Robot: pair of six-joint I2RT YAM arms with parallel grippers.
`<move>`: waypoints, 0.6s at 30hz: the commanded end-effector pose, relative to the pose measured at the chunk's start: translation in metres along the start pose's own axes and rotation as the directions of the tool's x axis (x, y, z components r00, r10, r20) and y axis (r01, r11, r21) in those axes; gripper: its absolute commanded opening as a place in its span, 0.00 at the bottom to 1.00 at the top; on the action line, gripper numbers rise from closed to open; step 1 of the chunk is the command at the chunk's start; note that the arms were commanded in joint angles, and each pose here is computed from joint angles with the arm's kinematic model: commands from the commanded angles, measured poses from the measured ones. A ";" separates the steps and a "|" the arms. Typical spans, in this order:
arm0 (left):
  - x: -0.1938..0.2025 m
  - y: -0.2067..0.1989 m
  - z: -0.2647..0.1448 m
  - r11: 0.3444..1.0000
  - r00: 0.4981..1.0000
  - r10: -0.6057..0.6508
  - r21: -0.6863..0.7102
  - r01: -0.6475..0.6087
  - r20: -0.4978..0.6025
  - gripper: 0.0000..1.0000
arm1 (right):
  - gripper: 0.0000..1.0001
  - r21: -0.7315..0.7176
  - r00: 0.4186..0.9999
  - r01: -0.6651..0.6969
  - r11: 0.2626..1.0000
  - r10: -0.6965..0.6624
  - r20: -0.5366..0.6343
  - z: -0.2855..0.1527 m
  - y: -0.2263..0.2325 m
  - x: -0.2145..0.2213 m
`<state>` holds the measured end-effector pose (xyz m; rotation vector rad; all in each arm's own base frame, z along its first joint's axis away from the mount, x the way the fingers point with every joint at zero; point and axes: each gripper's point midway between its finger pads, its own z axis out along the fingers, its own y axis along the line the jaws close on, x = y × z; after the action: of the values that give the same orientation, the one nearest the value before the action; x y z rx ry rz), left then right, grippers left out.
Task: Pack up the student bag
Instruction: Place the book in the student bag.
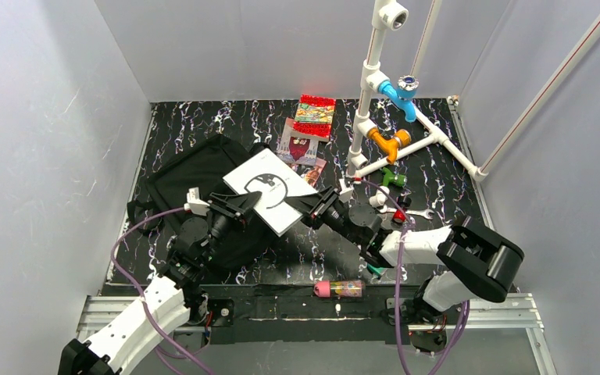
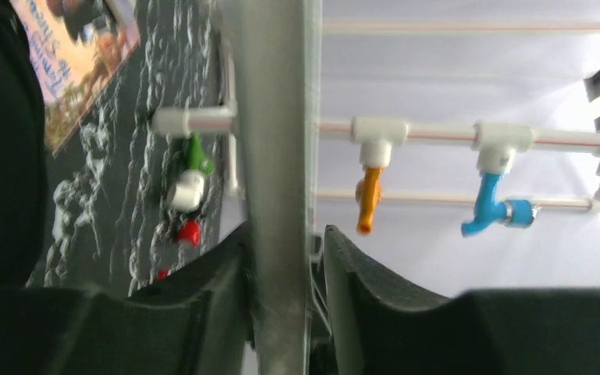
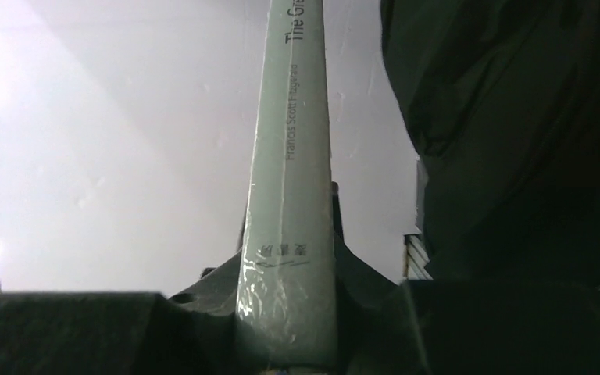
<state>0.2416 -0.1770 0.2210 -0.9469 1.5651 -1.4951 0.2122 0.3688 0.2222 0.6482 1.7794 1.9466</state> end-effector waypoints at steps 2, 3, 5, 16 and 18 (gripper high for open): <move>0.050 0.020 -0.029 0.994 0.954 0.007 -0.099 -0.038 -0.301 0.61 | 0.01 0.083 0.996 0.015 0.996 -0.022 0.087 -0.015 -0.011 -0.018; 0.049 0.029 -0.037 0.983 0.951 0.028 -0.166 -0.083 -0.309 0.76 | 0.01 0.137 0.994 0.013 0.990 -0.028 0.110 -0.022 -0.023 -0.025; 0.038 0.043 -0.063 0.920 0.930 0.163 -0.289 -0.263 -0.328 0.94 | 0.01 0.185 0.984 0.067 0.981 -0.096 0.152 -0.033 -0.031 -0.039; -0.073 0.028 -0.110 0.139 0.523 0.616 -0.573 -0.808 -0.589 0.98 | 0.01 0.536 0.864 0.399 0.744 -0.501 0.051 -0.090 -0.063 -0.077; -0.074 0.034 -0.094 0.045 0.433 0.589 -0.507 -0.861 -0.683 0.98 | 0.01 0.533 0.846 0.445 0.720 -0.533 0.014 -0.098 -0.060 -0.075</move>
<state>0.1935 -0.1068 0.2400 -0.4321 2.2606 -0.4626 0.2124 0.2649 0.1300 0.5690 2.1499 1.1196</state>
